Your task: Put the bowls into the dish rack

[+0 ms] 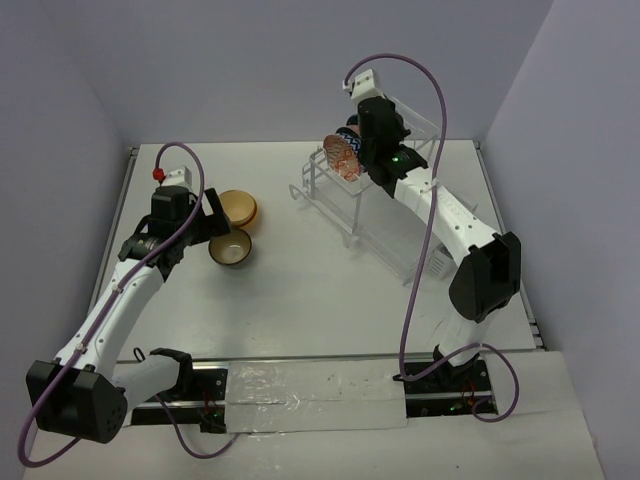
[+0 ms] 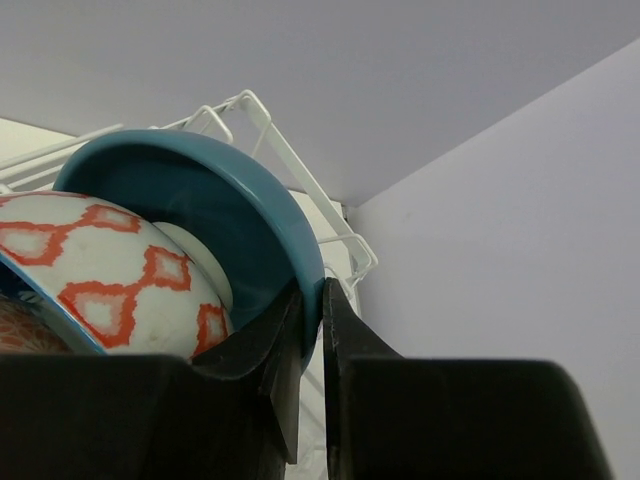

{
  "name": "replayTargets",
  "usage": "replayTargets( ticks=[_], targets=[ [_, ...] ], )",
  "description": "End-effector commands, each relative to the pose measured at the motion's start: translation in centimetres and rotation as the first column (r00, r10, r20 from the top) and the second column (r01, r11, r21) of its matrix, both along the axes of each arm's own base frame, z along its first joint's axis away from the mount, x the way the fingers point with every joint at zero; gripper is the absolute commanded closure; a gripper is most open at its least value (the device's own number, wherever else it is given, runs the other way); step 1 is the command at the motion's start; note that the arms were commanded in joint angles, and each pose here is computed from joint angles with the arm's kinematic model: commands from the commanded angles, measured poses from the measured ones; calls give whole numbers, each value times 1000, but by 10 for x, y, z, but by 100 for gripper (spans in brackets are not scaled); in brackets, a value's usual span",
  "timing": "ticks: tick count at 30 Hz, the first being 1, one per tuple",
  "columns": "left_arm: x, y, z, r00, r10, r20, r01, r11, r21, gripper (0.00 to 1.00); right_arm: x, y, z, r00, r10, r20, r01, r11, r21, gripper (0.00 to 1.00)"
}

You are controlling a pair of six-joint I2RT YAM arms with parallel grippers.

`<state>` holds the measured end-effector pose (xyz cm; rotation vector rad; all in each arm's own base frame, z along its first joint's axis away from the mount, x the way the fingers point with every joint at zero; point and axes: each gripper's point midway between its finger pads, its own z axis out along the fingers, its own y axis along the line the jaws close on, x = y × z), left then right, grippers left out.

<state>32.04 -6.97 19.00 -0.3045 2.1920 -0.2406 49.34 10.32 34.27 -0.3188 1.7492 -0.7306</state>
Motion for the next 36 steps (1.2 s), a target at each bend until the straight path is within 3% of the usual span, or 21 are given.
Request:
replayTargets(
  ticks=[1,15,36],
  targets=[
    [2,-1,8,999,-14,41,14,1000,-9,1,-18,12,26,997,66,45,-68,996,63,85],
    [2,-1,8,999,-14,41,14,1000,-10,1,-20,13,31,997,37,72,-33,998,-54,78],
    [2,-1,8,999,-15,43,16,1000,-14,1,-29,25,42,992,104,74,-101,994,-43,60]
  ],
)
